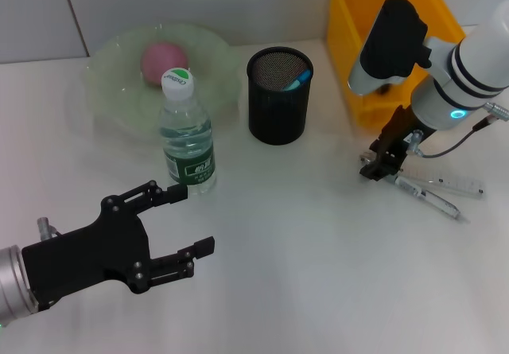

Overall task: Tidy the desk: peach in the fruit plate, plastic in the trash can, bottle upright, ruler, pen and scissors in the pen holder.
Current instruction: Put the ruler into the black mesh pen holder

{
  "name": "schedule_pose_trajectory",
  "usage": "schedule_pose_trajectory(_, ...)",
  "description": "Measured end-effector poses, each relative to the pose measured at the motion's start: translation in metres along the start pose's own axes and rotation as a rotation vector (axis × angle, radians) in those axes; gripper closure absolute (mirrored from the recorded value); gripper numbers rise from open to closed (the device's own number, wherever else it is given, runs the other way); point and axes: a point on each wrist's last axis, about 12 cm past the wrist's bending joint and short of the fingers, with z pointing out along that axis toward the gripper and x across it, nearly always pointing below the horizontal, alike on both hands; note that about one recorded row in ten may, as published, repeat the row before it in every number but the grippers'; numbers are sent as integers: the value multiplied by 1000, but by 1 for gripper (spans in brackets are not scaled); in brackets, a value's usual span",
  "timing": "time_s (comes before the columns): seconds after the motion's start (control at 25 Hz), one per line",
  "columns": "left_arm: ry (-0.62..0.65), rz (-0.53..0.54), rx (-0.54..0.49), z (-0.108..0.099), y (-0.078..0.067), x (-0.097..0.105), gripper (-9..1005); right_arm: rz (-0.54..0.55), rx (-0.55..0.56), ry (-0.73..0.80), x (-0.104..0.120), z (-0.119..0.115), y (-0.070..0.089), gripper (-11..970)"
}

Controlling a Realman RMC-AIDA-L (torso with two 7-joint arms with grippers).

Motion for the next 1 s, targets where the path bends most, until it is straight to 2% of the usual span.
schedule_pose_trajectory(0.12, 0, -1, 0, 0, 0, 0, 224, 5, -2, -1, 0, 0, -1, 395)
schedule_pose_trajectory(0.32, -2, -2, 1, 0, 0, 0, 224, 7, 2, 1, 1, 1, -1, 521)
schedule_pose_trajectory(1.0, -11, 0, 13, 2, 1, -3, 225, -12, 10, 24, 1, 2, -1, 563)
